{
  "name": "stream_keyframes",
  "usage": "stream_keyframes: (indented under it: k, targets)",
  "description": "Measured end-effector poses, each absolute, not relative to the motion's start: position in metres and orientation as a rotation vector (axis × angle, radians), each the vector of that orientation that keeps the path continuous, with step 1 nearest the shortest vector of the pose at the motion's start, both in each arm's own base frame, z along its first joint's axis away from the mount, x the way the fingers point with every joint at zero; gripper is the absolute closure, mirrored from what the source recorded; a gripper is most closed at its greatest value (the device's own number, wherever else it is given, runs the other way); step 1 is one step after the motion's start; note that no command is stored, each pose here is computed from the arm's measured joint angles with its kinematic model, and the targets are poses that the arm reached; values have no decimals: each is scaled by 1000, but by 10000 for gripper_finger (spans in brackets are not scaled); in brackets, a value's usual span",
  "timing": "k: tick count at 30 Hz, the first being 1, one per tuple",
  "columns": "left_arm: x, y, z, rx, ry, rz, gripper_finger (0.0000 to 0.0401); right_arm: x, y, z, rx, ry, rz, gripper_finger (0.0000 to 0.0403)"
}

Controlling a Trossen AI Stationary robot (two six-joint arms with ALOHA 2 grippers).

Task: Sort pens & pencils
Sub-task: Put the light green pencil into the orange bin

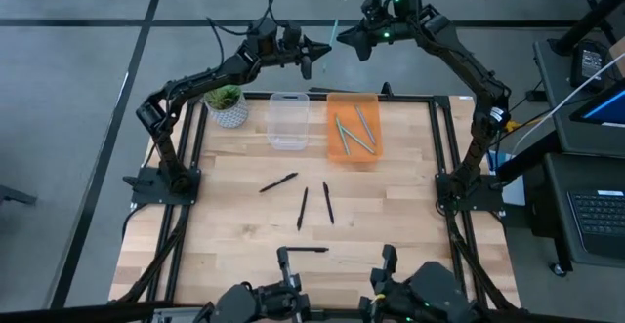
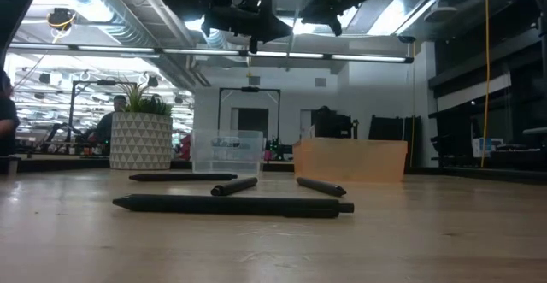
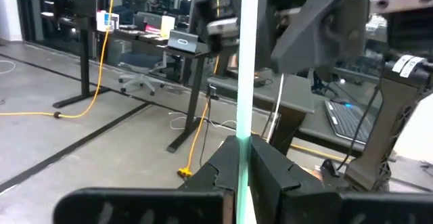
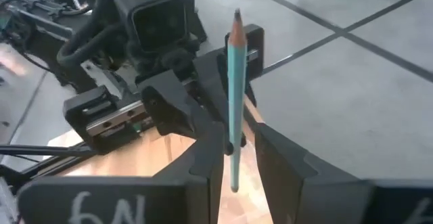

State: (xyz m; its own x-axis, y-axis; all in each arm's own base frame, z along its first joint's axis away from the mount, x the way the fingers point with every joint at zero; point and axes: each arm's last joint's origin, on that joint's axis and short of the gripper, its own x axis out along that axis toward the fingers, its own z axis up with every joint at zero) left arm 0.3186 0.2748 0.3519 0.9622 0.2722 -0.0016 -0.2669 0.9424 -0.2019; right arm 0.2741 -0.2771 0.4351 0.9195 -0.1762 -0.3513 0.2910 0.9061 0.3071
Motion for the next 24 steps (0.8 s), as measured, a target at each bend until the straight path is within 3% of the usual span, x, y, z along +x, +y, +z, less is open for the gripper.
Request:
stream_keyframes:
  k: [8, 24]
  targets:
    - [320, 273, 350, -202, -5, 275, 385, 283, -288, 404, 454, 288, -179, 315]
    - [323, 270, 350, -204, -5, 276, 385, 272, -293, 419, 443, 240, -164, 315]
